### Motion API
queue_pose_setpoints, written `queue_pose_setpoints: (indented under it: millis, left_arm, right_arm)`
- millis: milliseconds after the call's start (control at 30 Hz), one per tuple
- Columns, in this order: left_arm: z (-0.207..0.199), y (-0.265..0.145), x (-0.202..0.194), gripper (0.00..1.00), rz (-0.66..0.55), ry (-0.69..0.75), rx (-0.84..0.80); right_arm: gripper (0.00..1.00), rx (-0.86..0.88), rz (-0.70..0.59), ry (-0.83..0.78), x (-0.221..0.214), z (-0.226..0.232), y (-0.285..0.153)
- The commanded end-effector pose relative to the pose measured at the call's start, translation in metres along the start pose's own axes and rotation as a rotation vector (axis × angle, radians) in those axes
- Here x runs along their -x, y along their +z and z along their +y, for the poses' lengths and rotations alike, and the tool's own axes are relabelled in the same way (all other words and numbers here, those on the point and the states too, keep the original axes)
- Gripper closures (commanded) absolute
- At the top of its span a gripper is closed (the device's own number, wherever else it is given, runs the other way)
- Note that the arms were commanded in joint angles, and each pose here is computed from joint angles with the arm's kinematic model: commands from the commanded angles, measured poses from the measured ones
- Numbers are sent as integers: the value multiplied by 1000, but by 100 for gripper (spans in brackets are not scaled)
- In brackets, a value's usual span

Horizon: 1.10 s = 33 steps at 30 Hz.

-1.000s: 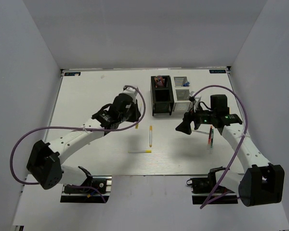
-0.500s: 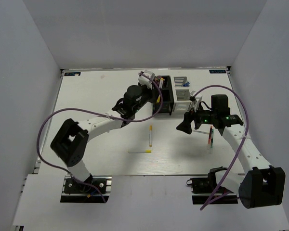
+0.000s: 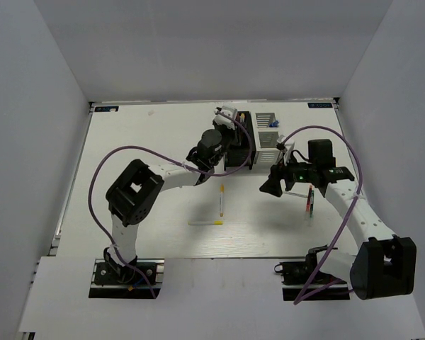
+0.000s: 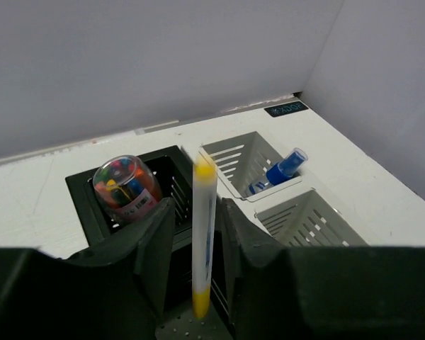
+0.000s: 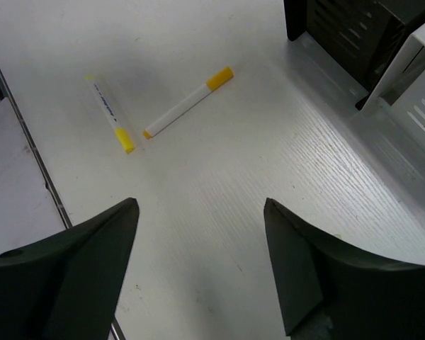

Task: Sort the stationery into containers
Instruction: Place the pen in the storage box, then pick up the pen from the center of the board.

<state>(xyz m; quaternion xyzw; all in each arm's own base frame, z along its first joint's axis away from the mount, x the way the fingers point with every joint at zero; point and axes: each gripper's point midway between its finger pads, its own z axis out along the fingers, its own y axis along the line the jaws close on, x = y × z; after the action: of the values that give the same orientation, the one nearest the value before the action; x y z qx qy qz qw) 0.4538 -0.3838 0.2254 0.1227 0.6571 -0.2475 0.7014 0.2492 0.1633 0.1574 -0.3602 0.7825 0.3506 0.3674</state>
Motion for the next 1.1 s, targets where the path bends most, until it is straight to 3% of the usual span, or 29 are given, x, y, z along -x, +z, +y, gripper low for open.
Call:
queue_pose_setpoints:
  millis: [0,33,133,267,433,467,533,567,633,700,767,867,933,1067]
  left_arm:
    - [-3,3,38,56,-108,-9,20]
    - [-2,3,32,48,-85,-3,23]
    - [-3,0,45,36,-94,3,22]
    - [-8,-14,62,26,-92,12,5]
    - [-9,-49,98,20,-19,67,-28]
    - [-11,-61,84,17,81,99,-58]
    - [-19,-87,100,17,136,105,-129]
    - [-16,-102,85,16,240,123,-135]
    - [-14,-129,91,15,295,95,-139]
    - [-5,-159,64,14,420,102,-131]
    - [-1,-185,71,14,415,98,-144]
    - [9,-220,36,11,464,123,-164]
    - [15,-232,49,5,397,137,-167]
    - [17,-246,38,3,422,170,-208]
  right_arm:
    - [26,22,-19,-25,5,3,3]
    - [27,22,-15,-23,4,2,4]
    - [30,34,3,-28,6,7,11]
    - [33,6,71,-41,-1,6,25]
    - [33,-121,209,-137,-31,-14,25]
    - [33,-132,240,-153,-44,-18,23]
    - [33,-195,279,-190,-56,-33,15]
    - [33,-208,303,-187,-68,-38,12]
    - [34,-284,315,-210,-70,-58,7]
    - [34,-317,338,-218,-75,-69,4]
    - [34,-335,365,-256,-76,-82,2]
    - [33,-355,412,-296,-80,-97,1]
    - [33,-387,433,-319,-82,-108,-3]
    - [32,-377,486,-371,-91,-115,-3]
